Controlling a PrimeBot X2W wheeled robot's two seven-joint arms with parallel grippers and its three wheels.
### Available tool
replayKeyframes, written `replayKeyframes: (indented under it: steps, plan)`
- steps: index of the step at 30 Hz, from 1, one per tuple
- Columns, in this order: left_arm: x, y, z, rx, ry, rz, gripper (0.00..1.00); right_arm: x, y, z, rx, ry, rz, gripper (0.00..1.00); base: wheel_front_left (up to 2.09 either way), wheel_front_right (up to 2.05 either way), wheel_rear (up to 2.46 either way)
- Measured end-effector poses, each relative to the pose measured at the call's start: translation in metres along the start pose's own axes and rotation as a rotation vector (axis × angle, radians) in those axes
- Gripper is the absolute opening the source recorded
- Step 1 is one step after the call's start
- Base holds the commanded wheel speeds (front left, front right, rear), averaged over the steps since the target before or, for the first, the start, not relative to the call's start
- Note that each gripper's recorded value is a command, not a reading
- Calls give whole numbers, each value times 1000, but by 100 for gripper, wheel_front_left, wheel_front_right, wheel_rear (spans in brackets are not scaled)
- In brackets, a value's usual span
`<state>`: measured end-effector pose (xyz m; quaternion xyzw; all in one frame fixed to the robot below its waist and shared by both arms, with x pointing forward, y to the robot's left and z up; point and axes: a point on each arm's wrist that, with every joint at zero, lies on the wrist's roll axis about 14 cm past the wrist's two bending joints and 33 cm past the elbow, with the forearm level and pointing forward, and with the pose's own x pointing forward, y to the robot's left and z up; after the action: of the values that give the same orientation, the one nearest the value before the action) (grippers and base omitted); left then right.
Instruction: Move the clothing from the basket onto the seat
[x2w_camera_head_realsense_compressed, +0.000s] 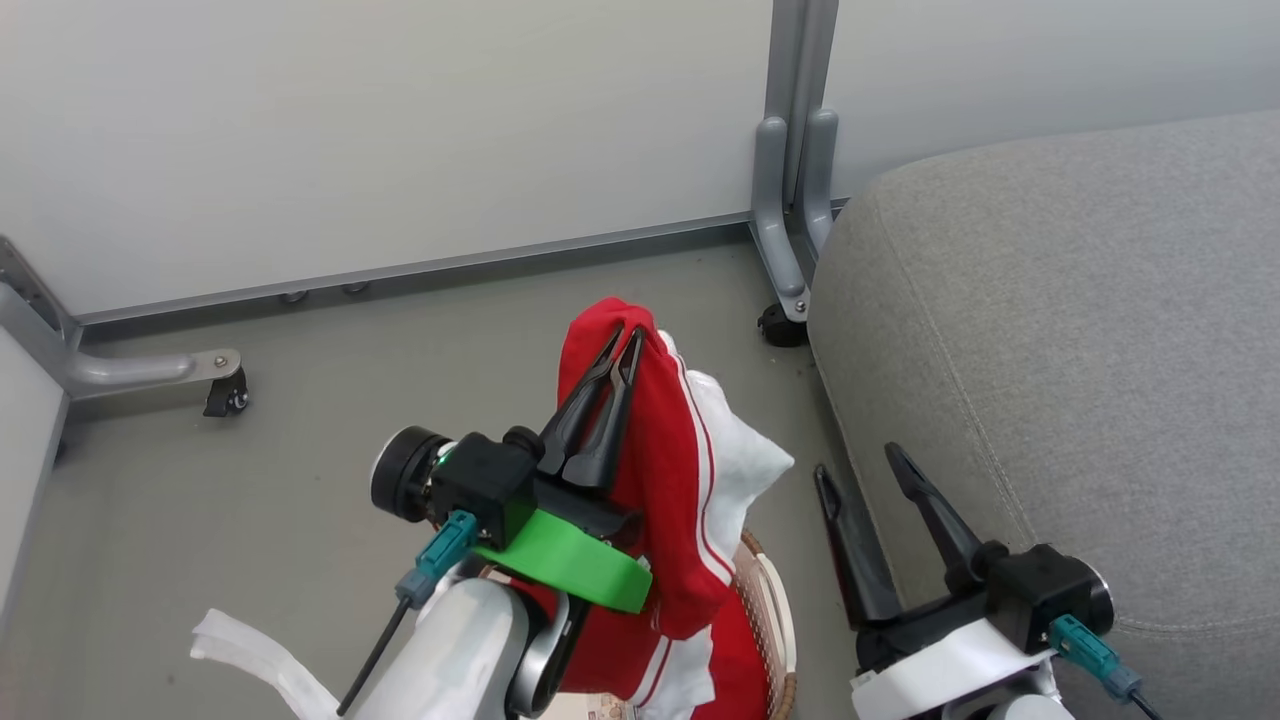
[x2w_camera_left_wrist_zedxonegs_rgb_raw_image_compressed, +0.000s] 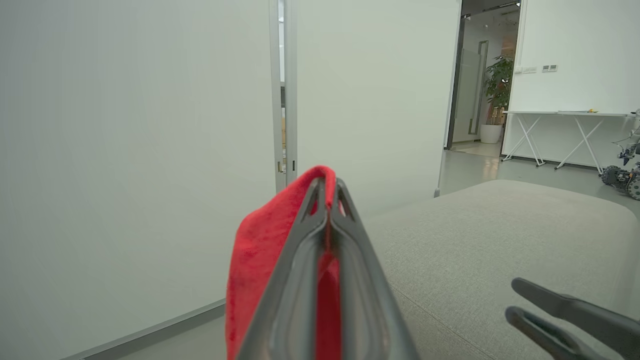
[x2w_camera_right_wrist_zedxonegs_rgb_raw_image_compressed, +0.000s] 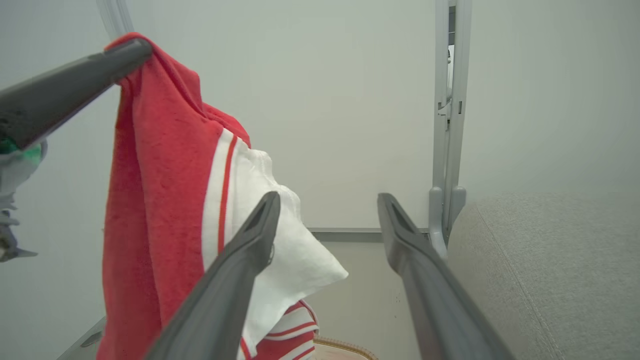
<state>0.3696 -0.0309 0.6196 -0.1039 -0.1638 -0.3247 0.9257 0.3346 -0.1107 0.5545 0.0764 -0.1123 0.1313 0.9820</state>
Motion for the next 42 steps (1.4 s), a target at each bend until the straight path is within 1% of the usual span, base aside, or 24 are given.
replayKeyframes:
  steps: [4,12,16,18,21,26,27,28,29,34,42]
  plan:
    - [3,-6,1,6,-4,-8,0,3,11,0,65,-6,24,100,0,0,0]
    - [15,-38,18,-22,-53,-96,0,23,44,15,104,-53,138,100,0,0,0]
    - [20,-48,26,-22,-72,-120,0,33,59,25,109,-86,196,100,0,0,0]
    - [22,-50,30,-32,-81,-121,0,35,63,27,118,-92,209,100,0,0,0]
    - [24,-56,38,-44,-101,-132,0,36,63,16,101,-57,211,100,0,0,0]
    - [26,-63,49,-49,-130,-149,0,32,57,-16,88,41,194,100,0,0,0]
    - [26,-62,50,-50,-130,-147,0,32,59,-20,90,53,199,66,0,0,0]
    - [26,-62,50,-49,-130,-146,0,32,60,-20,91,56,202,22,0,0,0]
    - [27,-62,50,-47,-130,-146,0,31,63,-22,93,60,212,0,0,0,0]
    - [29,-53,43,-29,-112,-120,0,30,68,-26,90,73,226,0,0,0,0]
    - [31,-41,28,-15,-73,-86,0,31,63,-28,88,79,212,0,0,0,0]
